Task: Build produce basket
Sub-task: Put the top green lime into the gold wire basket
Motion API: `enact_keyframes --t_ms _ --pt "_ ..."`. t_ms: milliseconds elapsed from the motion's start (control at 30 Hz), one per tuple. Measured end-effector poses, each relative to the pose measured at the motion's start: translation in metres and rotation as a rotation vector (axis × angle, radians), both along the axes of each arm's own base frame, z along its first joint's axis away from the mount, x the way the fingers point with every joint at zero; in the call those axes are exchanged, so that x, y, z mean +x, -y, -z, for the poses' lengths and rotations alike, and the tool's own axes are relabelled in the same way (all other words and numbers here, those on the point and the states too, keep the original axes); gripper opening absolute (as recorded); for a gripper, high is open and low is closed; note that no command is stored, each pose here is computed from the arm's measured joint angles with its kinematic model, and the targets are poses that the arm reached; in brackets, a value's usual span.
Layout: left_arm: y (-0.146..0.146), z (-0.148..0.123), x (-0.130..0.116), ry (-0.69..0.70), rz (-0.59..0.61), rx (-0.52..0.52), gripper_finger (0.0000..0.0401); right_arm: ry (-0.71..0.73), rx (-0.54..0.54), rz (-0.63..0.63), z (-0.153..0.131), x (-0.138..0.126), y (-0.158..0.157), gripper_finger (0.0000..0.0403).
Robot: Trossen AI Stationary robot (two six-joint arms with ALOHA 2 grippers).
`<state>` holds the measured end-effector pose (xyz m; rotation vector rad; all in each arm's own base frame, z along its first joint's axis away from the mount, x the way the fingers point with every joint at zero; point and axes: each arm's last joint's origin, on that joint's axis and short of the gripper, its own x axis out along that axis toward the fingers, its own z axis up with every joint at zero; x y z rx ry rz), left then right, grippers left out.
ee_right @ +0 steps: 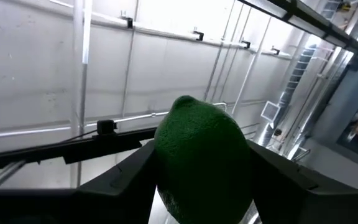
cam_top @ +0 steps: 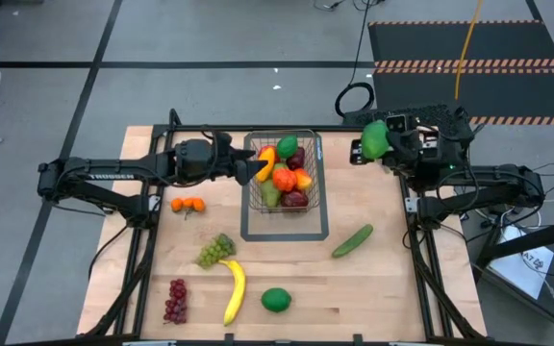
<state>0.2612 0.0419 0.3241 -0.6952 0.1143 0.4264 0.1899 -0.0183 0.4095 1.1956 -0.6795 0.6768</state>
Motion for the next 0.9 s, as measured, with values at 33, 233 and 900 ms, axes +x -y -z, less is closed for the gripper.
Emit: enact_keyframes --t_ms 33,233,900 --pt "0.001 0.0 0.0 0.004 -0.009 -0.009 0.0399 -0.001 0.007 -0.009 0.0 0.0 0.0 0.0212" --pt "0.013 0.002 0.002 0.003 -0.014 -0.036 0.0399 0.038 0.022 -0.055 -0.003 -0.004 -0.001 0.0212" --pt "0.033 0.006 0.009 0.033 -0.034 -0.095 0.0399 0.166 0.072 -0.142 -0.01 -0.015 -0.002 0.0212"
